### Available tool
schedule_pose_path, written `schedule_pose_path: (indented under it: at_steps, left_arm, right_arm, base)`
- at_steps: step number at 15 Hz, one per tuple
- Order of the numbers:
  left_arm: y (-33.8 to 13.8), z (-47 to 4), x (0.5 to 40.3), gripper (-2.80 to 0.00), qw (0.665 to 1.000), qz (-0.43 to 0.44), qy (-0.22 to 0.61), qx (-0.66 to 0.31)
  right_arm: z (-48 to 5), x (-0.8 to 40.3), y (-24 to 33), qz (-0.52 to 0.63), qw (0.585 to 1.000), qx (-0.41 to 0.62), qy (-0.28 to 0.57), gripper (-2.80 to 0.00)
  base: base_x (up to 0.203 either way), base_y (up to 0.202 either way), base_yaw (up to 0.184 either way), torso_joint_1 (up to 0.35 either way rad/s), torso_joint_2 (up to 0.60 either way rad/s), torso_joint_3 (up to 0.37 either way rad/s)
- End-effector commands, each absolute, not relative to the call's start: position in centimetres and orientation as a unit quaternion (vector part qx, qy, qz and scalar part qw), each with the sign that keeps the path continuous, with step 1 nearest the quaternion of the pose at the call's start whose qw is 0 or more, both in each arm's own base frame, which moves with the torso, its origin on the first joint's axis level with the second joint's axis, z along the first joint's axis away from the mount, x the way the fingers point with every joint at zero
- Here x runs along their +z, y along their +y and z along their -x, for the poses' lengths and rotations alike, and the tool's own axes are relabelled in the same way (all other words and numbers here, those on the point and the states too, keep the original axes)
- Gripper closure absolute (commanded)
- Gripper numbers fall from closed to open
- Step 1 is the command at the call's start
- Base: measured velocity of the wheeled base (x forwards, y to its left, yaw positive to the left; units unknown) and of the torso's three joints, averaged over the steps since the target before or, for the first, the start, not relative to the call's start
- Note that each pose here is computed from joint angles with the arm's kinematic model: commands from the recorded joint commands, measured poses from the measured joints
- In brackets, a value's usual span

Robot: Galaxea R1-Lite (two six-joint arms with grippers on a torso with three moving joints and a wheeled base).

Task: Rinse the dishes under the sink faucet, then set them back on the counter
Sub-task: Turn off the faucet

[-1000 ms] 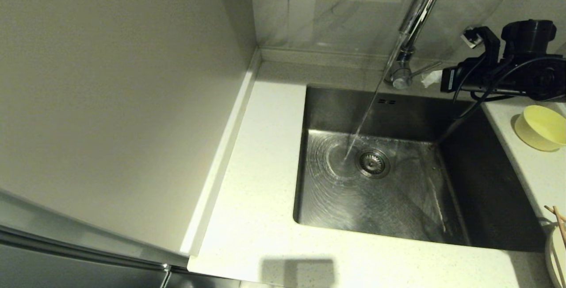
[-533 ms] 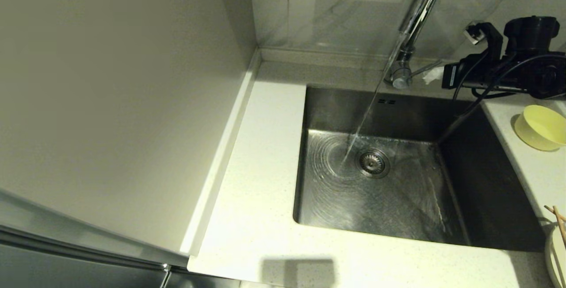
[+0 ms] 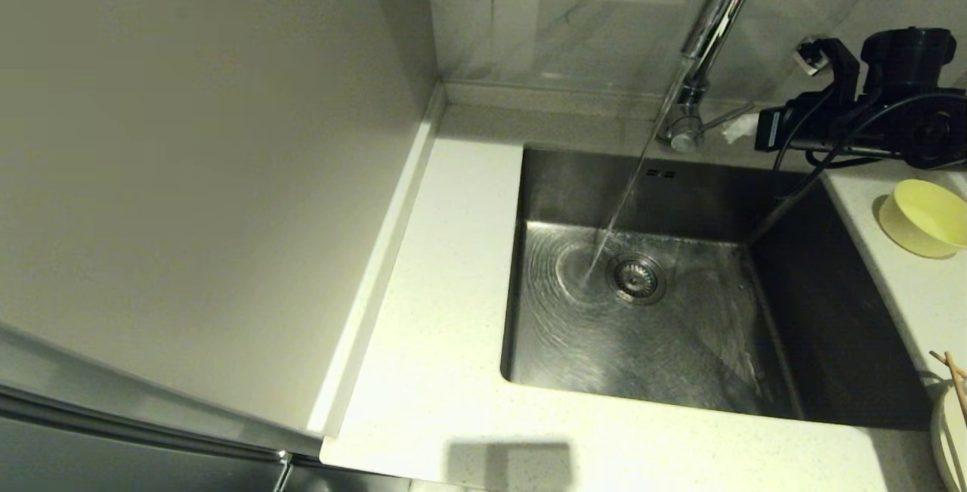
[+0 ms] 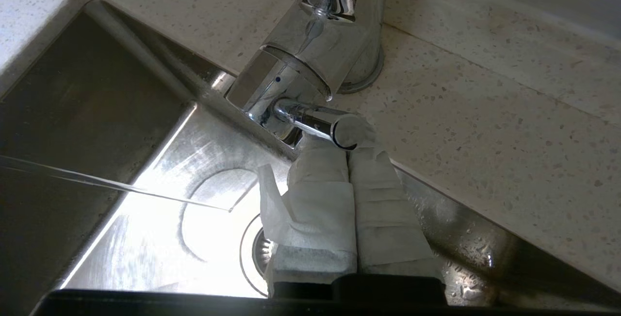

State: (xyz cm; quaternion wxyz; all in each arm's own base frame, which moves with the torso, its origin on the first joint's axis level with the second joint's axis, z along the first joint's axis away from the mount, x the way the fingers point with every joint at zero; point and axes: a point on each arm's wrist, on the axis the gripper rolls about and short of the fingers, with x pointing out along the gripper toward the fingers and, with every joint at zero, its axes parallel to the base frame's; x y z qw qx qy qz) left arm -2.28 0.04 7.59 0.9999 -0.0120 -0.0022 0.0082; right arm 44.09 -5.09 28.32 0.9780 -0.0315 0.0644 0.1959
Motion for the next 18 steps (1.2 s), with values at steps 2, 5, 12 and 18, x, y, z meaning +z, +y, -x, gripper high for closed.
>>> schedule_pose_path:
  at_steps: [2, 5, 12, 18]
  left_arm:
    - [0.0, 2.3, 7.6, 0.0, 1.0, 0.012, -0.003, 0.008]
    - [0.0, 2.3, 7.6, 0.0, 1.0, 0.012, -0.003, 0.008]
    - [0.0, 2.3, 7.6, 0.0, 1.0, 0.012, -0.003, 0.008]
    - [0.0, 2.3, 7.6, 0.0, 1.0, 0.012, -0.003, 0.008]
  right_arm:
    - [-44.0, 28.2, -5.2, 0.031, 0.977, 0.199, 0.067, 0.0]
    - [-43.6, 28.0, -5.9, 0.032, 0.973, 0.217, 0.07, 0.0]
    - [-43.3, 28.1, -6.3, 0.045, 0.965, 0.249, 0.062, 0.0]
    - [-43.8, 28.3, -6.1, 0.045, 0.966, 0.25, 0.055, 0.0]
  base:
    - [0.0, 0.0, 0.0, 0.0, 0.0, 0.0]
    - [0.0, 0.0, 0.0, 0.0, 0.0, 0.0]
    - [0.0, 0.0, 0.0, 0.0, 0.0, 0.0]
    - [0.0, 0.0, 0.0, 0.0, 0.0, 0.0]
